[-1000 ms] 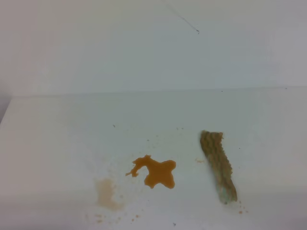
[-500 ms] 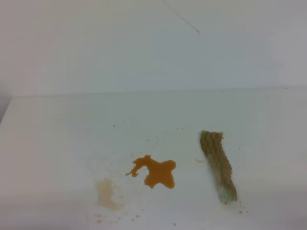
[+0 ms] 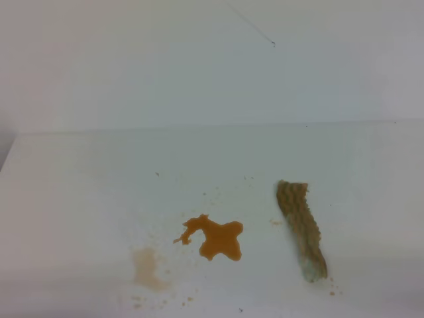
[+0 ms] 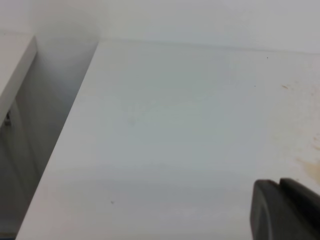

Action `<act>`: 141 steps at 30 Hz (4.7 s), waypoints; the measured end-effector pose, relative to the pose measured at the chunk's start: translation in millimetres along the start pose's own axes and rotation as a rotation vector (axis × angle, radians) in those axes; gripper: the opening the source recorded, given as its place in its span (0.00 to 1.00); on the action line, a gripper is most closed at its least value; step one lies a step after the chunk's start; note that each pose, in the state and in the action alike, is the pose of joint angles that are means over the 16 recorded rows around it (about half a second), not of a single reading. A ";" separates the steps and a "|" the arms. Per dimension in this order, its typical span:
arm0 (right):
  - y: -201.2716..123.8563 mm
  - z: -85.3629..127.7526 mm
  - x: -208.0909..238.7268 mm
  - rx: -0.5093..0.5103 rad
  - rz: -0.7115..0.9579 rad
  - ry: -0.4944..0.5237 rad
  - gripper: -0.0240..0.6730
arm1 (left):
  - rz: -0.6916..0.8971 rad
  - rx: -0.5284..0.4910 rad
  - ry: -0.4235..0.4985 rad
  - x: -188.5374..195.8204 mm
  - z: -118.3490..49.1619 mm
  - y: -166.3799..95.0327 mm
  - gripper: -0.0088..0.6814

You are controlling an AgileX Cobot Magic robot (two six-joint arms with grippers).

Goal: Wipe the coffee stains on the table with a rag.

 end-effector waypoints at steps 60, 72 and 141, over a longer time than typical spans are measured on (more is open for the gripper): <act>129.2 71.9 -114.4 0.641 0.300 0.796 0.05 | 0.000 0.000 0.000 0.0 0.0 0.0 0.01; 110.4 150.9 -192.4 0.776 0.472 1.008 0.09 | 0.000 0.000 0.000 0.0 0.0 0.0 0.01; -0.9 258.7 -249.6 0.914 0.482 1.146 0.09 | 0.000 0.000 0.000 0.0 0.0 0.0 0.01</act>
Point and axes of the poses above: a point on each arm's last joint axis where the gripper is mounted, x pointing back along that axis away from the gripper, z along the wrist's bending axis when the last joint is at zero, y = z × x, the point moved 5 cm from there along -x, pointing out along that axis toward the gripper, and after that the axes turned 9 degrees about x, right-handed, at the moved point
